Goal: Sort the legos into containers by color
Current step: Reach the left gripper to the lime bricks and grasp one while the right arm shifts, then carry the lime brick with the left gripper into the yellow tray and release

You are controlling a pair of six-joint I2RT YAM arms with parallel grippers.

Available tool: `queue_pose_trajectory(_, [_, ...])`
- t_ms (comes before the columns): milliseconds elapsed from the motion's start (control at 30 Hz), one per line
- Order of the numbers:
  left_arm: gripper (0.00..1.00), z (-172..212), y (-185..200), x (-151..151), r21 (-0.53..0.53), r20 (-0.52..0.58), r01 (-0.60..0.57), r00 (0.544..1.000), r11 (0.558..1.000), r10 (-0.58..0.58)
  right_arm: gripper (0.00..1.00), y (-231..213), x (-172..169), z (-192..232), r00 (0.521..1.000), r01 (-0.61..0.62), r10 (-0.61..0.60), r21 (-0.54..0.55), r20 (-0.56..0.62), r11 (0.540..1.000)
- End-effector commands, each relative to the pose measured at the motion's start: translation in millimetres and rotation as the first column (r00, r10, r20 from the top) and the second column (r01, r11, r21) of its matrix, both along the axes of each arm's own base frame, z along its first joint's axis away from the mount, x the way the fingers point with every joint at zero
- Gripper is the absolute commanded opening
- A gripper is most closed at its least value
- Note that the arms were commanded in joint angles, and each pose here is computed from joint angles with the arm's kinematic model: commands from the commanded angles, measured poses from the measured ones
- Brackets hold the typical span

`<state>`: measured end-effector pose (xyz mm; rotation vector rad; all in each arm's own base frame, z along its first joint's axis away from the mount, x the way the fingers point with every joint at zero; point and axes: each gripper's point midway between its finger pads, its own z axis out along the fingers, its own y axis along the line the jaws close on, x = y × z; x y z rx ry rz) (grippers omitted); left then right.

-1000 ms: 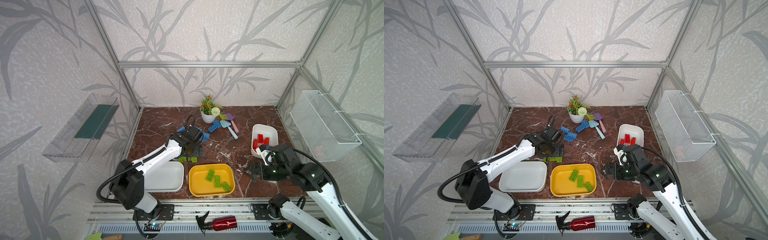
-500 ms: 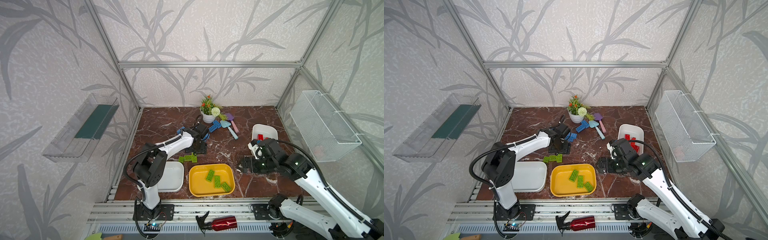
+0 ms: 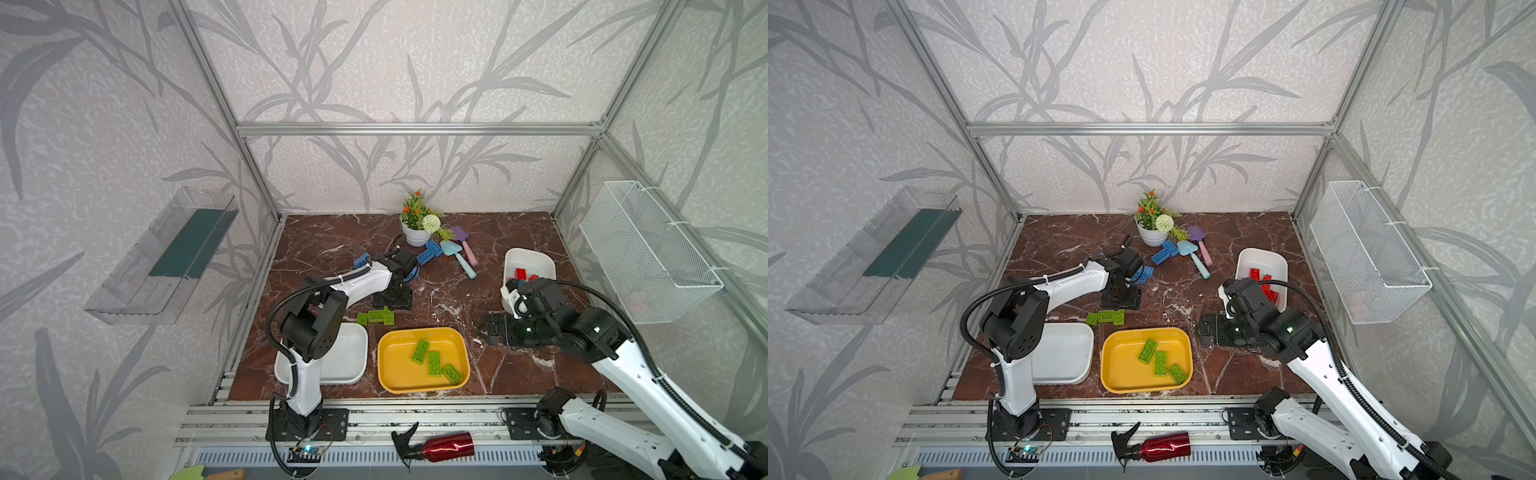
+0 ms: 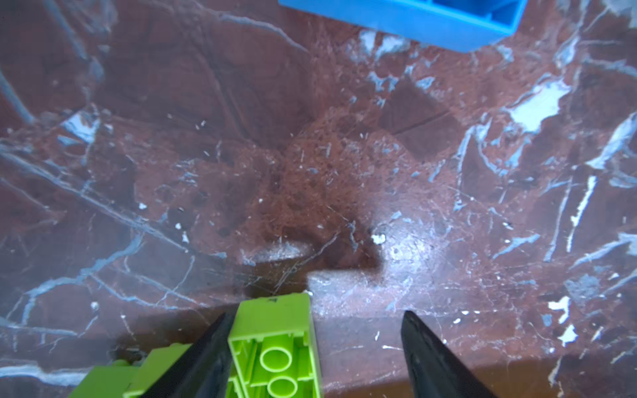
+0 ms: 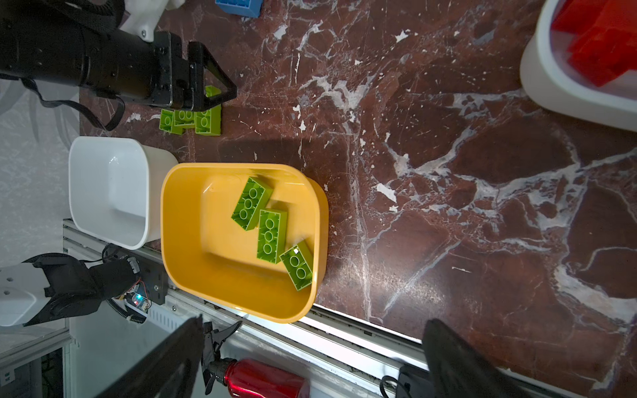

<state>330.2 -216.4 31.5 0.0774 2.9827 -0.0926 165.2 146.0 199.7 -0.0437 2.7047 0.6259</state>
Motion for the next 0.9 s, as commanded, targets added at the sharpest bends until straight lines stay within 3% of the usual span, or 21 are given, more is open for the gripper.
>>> queue_pose_trajectory(0, [0.71,-3.6,-0.3,-5.5,-0.018,-0.020,-0.026,0.999,0.999,0.026,0.99,-4.4,-2.8,5.6,1.000,0.009,-0.009,-0.010,0.008,1.000])
queue_pose_trajectory(333, [0.63,-15.6,3.6,-21.9,-0.022,-0.044,-0.070,0.997,0.997,0.069,0.99,-8.6,-9.1,6.7,1.000,0.006,-0.006,-0.012,0.008,1.000])
queue_pose_trajectory(467, [0.50,-17.4,6.9,-25.8,0.005,-0.040,-0.068,0.997,0.998,0.069,0.99,-13.6,-13.8,6.2,1.000,0.012,-0.012,-0.021,0.007,1.000])
queue_pose_trajectory(600, [0.30,-17.7,7.7,-25.9,0.027,-0.037,-0.063,0.997,0.998,0.063,0.99,-17.8,-17.7,7.7,1.000,0.022,-0.021,-0.020,0.013,1.000])
queue_pose_trajectory(867, [0.14,22.9,5.3,-7.1,0.055,0.035,-0.035,0.999,0.998,0.034,0.99,-23.4,-22.9,10.1,0.999,0.036,-0.036,-0.011,0.029,0.999])
